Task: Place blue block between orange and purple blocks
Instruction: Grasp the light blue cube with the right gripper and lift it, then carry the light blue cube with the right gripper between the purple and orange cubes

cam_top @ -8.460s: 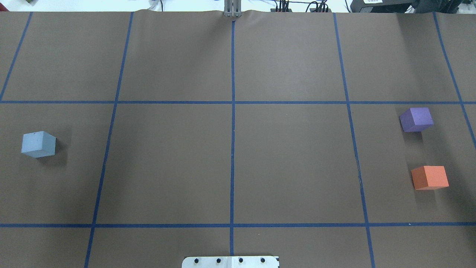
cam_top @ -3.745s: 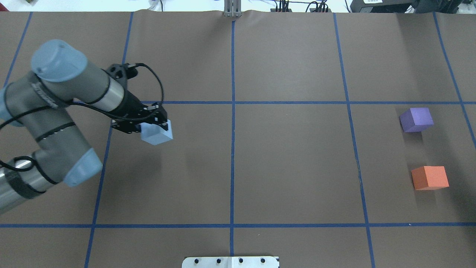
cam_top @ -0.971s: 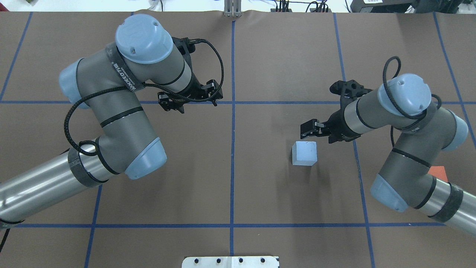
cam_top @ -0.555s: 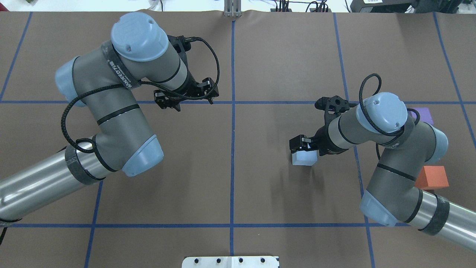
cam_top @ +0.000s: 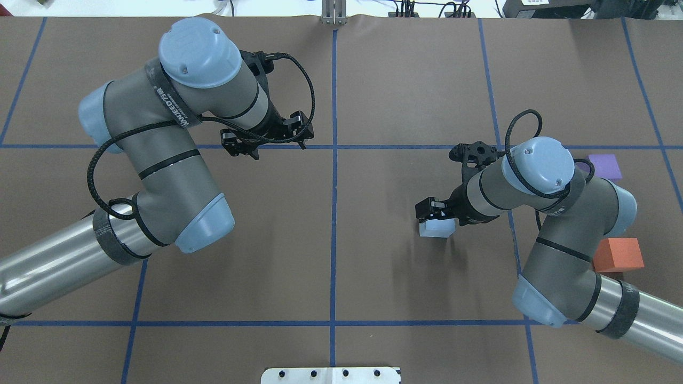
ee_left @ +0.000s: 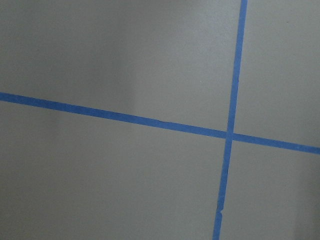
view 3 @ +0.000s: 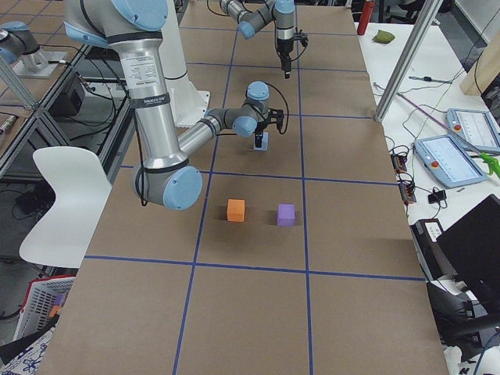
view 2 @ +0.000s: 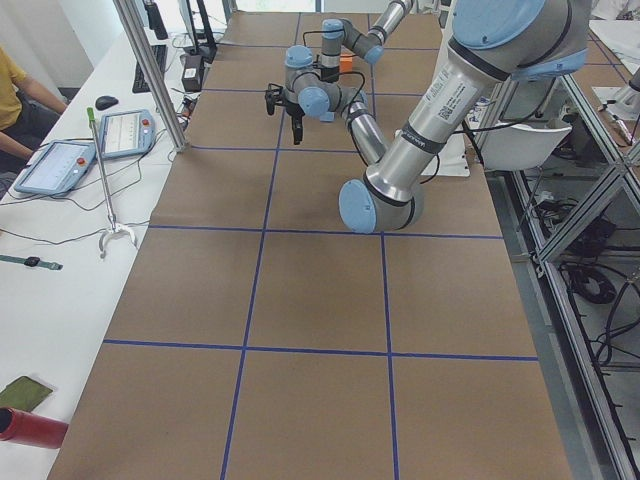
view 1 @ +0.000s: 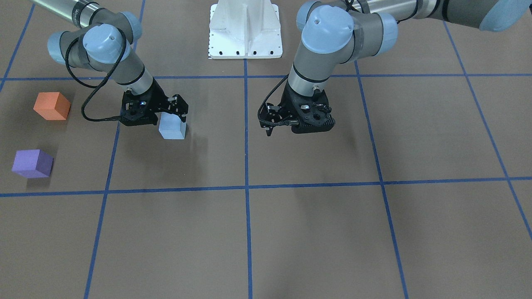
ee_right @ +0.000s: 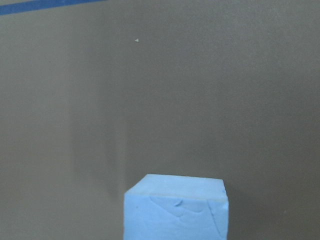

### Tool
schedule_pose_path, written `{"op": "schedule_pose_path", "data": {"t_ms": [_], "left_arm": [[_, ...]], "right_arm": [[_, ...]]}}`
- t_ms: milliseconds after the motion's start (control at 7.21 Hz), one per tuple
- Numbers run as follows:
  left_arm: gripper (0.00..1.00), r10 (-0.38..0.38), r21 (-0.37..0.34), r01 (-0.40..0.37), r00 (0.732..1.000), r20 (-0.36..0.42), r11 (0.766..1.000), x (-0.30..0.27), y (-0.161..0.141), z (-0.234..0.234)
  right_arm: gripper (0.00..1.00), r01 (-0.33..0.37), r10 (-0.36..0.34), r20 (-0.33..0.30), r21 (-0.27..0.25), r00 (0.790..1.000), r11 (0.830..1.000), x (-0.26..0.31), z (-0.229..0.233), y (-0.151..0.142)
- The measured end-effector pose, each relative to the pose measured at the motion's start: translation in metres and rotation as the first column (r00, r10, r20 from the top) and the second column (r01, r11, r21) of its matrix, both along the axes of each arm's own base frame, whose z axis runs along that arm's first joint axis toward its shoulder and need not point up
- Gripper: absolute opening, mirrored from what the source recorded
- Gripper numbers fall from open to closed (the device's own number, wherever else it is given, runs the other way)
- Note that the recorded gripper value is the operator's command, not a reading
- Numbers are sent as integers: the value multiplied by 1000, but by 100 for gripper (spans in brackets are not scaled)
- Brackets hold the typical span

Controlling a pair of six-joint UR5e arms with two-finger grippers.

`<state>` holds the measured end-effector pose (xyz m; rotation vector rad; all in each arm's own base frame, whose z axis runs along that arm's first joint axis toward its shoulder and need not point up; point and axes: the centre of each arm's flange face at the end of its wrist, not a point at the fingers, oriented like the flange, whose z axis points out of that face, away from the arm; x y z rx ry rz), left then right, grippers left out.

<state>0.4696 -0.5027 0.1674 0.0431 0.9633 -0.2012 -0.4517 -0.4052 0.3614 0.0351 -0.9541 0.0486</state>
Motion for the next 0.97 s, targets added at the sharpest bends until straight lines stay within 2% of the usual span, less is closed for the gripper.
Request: {"op": "schedule_pose_path", "data": {"t_ms": [139, 416, 693, 971], "left_arm": [[100, 0, 0, 0, 1000, 1, 1000, 0, 0, 0], [100, 0, -2, 0, 1000, 1, 1000, 0, 0, 1], [100, -1, -3, 1, 1000, 1, 1000, 0, 0, 1], [100, -2, -3, 2, 1000, 0, 1000, 1, 1, 0]], "right_arm": [[88, 0, 0, -6, -2, 1000, 1000, -8, 1, -4], [0, -6, 6, -30, 4, 1000, 1000, -20, 8, -4], [0, -14, 14, -25, 5, 1000, 1000, -9, 8, -14], [0, -10, 10, 1, -13, 1000, 1000, 60, 22, -40]]}}
